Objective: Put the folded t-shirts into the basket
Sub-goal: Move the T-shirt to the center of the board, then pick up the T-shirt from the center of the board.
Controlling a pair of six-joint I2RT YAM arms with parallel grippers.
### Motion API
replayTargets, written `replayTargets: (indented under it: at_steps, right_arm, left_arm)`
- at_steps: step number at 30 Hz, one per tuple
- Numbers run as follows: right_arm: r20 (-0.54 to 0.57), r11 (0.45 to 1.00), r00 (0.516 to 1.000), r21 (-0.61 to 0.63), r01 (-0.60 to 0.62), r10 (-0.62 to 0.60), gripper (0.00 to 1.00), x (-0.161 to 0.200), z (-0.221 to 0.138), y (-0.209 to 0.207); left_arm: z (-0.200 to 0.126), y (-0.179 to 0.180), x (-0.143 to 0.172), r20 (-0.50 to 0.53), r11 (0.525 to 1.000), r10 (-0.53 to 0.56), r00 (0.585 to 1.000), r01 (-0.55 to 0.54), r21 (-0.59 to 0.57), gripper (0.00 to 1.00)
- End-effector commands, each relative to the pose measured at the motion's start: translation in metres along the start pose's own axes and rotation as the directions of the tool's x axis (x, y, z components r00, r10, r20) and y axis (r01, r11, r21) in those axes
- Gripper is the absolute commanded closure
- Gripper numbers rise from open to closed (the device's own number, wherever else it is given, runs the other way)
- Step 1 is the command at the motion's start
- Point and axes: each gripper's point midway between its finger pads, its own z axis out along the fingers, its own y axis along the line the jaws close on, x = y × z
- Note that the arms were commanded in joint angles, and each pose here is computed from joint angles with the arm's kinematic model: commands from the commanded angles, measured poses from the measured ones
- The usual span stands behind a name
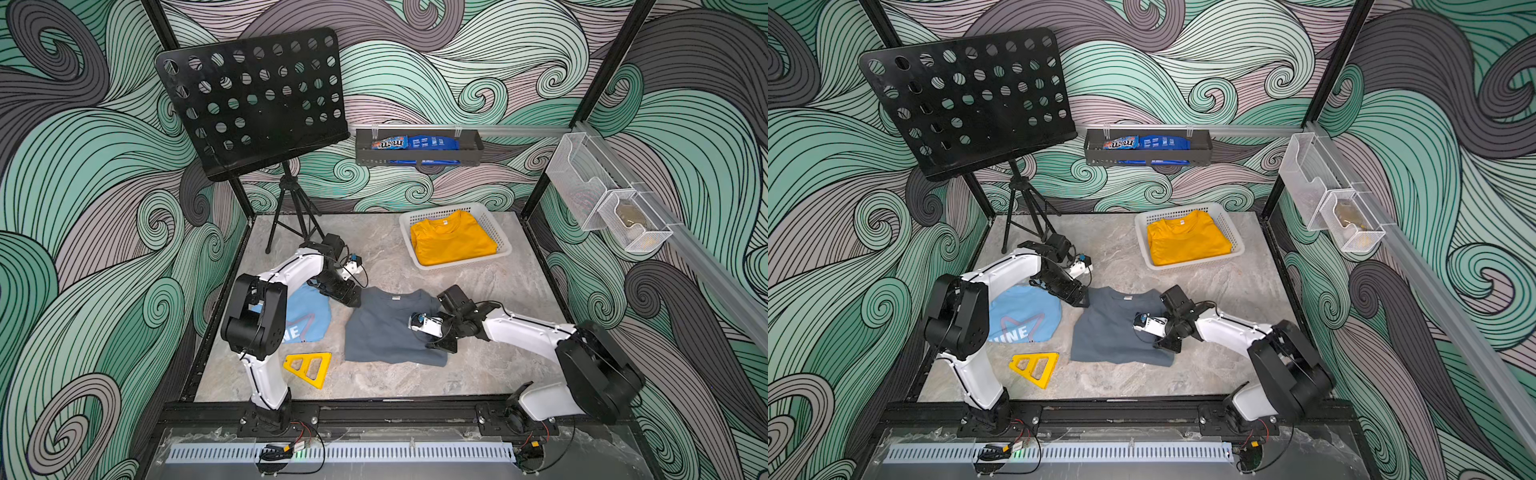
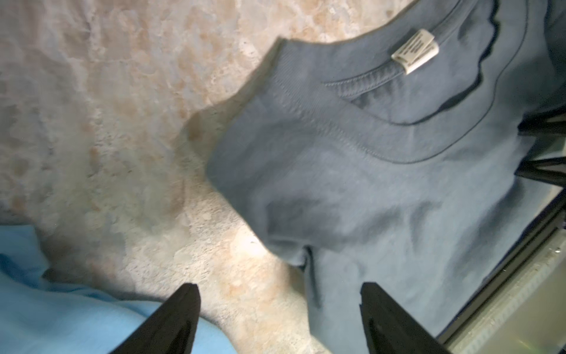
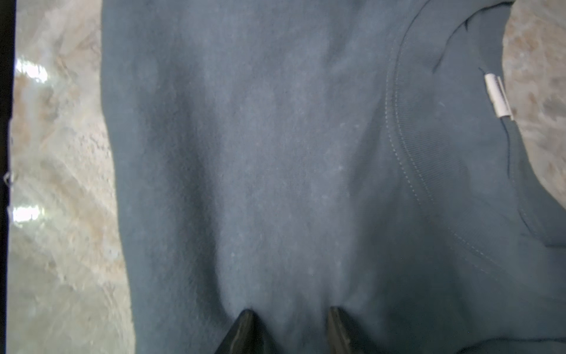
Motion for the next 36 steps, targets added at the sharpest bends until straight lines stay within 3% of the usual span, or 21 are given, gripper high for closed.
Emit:
replayTargets:
  at_steps: [1,6,11,15,30,34,36]
  right_arm:
    - [-0.017,1.0,1.0,0.009,-0.017,0.017,0.52,0.012,-0.017,-0.006]
    - [0.203,0.983,0.962,-0.027,-0.183,0.184,0.32,-0.026,-0.054,-0.046]
    - [0.209,0.922,0.905,0.034,-0.386,0.371,0.21,-0.009,-0.052,-0.095]
    - [0.171,0.888,0.882,0.068,-0.455,0.439,0.16,0.001,-0.04,-0.11]
    - [0.053,0.865,0.867,0.067,-0.498,0.495,0.13,0.012,0.002,-0.109]
    - [0.02,0.868,0.869,0.038,-0.495,0.494,0.18,0.014,0.012,-0.099]
    - [0.015,0.871,0.871,0.02,-0.492,0.491,0.26,0.011,0.016,-0.093]
  left_arm:
    - [0.003,-0.025,-0.007,-0.013,0.991,-0.01,1.0,0.012,0.131,0.15]
    - [0.018,-0.04,-0.023,-0.025,0.985,-0.008,1.0,0.012,0.169,0.14]
    - [0.028,-0.029,-0.039,0.006,0.992,-0.018,1.0,0.017,0.123,0.14]
    - [0.039,-0.029,-0.038,-0.011,0.992,-0.024,1.0,0.025,0.12,0.15]
    - [0.07,-0.033,-0.017,-0.082,0.992,-0.023,0.996,0.034,0.125,0.17]
    - [0.077,-0.038,-0.008,-0.108,0.989,-0.026,0.994,0.041,0.145,0.24]
    - [0.079,-0.042,-0.006,-0.11,0.986,-0.026,0.994,0.044,0.159,0.32]
